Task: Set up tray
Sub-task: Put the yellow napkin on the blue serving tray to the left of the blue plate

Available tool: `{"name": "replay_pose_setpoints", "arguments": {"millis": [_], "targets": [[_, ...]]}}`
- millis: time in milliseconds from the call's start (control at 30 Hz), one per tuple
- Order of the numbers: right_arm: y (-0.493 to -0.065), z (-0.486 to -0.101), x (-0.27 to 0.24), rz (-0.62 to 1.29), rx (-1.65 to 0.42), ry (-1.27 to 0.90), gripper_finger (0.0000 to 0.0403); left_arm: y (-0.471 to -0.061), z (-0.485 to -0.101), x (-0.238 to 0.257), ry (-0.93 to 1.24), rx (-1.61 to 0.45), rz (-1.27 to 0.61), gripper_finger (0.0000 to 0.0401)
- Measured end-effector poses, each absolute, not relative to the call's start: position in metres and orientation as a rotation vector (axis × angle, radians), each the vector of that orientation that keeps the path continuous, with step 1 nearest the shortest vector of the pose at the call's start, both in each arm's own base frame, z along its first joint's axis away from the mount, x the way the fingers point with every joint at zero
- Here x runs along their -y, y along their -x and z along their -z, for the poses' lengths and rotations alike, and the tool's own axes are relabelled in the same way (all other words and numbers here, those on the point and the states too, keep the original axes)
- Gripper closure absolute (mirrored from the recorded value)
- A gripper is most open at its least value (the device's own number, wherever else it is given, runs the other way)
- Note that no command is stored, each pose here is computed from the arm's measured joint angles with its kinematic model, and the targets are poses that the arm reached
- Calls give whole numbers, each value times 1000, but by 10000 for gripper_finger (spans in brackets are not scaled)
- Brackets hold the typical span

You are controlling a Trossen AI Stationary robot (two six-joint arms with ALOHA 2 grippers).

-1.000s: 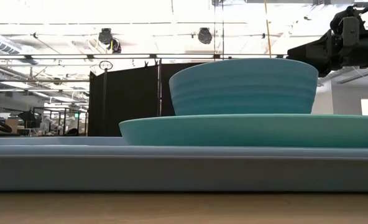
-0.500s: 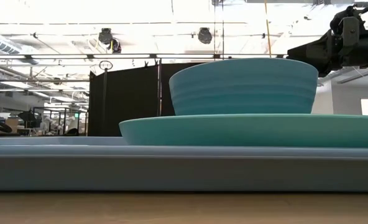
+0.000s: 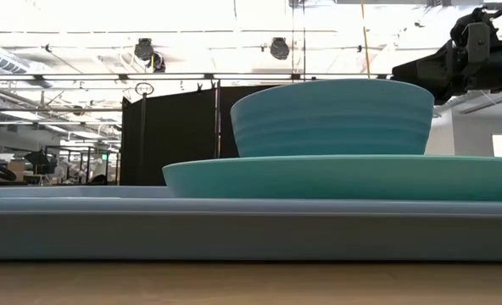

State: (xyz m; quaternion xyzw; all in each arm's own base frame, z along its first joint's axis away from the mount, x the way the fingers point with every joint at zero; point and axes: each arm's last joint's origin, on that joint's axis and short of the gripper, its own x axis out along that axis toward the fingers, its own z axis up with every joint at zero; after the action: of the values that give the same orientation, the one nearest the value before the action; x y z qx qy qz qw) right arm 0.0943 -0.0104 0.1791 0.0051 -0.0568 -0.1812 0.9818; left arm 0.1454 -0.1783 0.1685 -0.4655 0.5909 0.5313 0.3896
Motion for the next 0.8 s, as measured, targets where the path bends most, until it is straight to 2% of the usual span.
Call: {"name": "replay_pose_setpoints", "arguments": {"millis": [67, 167, 267, 367, 500, 800], "targets": [[-94, -179, 10, 365, 113, -10, 236, -143, -164, 180, 1147, -1544, -1407, 316], [-94, -179, 10, 365, 114, -10, 236, -143, -154, 185, 1112, -1570, -1439, 345], [-94, -179, 10, 365, 114, -10, 236, -151, -147, 190, 1128, -1492, -1328, 384], [-94, -179, 10, 365, 115, -10, 236, -156, -146, 193, 1159, -1427, -1241, 394], [-94, -179, 10, 365, 114, -10, 236, -153, -147, 192, 1145, -1478, -1277, 367], [-94, -179, 10, 365, 113, -10, 236, -151, -147, 195, 1149, -1495, -1263, 276]]}}
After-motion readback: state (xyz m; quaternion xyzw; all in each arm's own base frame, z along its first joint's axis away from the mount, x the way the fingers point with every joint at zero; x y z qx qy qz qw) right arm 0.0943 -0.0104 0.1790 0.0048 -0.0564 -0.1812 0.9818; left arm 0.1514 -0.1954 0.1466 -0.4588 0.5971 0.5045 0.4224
